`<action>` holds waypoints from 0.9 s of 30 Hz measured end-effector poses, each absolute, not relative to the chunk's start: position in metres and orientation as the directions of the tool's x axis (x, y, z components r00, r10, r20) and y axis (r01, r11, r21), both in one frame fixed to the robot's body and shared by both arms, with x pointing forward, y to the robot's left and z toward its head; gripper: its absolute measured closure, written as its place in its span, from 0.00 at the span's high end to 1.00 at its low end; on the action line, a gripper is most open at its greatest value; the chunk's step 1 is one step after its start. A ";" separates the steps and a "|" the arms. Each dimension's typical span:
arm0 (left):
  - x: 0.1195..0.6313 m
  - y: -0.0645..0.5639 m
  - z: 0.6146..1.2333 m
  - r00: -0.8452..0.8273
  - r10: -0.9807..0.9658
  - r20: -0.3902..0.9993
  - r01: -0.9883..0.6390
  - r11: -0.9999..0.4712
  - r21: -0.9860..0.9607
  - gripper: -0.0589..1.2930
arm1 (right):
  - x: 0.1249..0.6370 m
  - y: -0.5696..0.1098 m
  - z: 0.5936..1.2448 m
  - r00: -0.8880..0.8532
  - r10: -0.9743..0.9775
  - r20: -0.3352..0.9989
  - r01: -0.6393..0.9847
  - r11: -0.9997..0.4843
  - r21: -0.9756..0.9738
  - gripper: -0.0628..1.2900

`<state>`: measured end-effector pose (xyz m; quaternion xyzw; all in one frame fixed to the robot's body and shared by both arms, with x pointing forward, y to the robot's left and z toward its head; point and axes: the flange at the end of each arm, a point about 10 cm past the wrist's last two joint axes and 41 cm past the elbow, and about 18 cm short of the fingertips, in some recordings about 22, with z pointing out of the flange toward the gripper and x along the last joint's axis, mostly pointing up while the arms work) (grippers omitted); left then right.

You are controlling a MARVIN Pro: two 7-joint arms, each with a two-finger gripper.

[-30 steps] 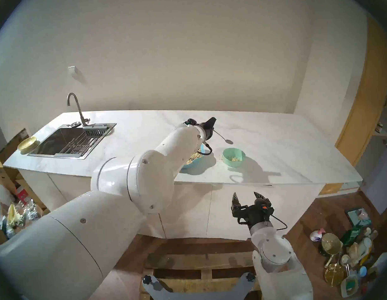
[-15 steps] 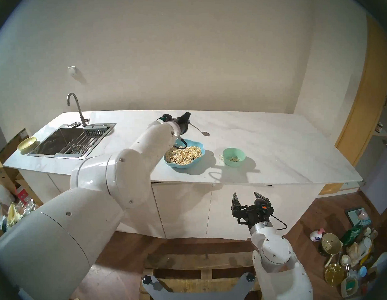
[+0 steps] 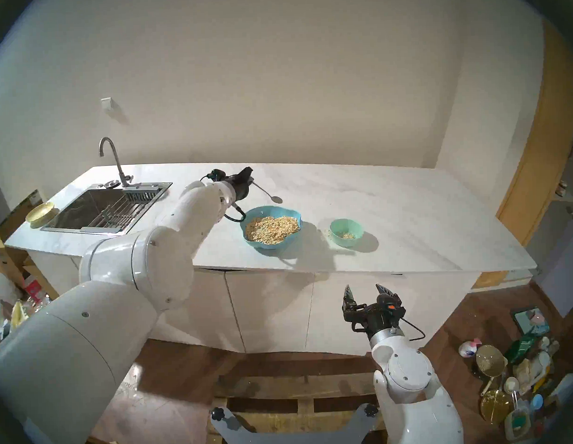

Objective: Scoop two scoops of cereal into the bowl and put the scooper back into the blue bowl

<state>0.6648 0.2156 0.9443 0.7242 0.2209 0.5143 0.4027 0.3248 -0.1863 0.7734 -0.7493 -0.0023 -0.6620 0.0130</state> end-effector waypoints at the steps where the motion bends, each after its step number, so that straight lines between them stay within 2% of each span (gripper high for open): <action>1: 0.664 0.217 0.942 0.377 0.733 0.566 -0.094 -0.578 0.811 0.03 | 0.325 -0.186 0.773 0.123 -0.014 0.992 0.021 -1.000 -0.017 0.96; 20: 0.637 0.236 0.891 0.440 0.709 0.551 -0.072 -0.584 0.809 0.03 | 0.325 -0.186 0.774 0.123 -0.014 0.992 0.021 -1.000 -0.017 0.96; 27: 0.624 0.241 0.899 0.406 0.703 0.584 -0.088 -0.606 0.791 0.03 | 0.325 -0.186 0.774 0.123 -0.014 0.992 0.021 -1.000 -0.017 0.96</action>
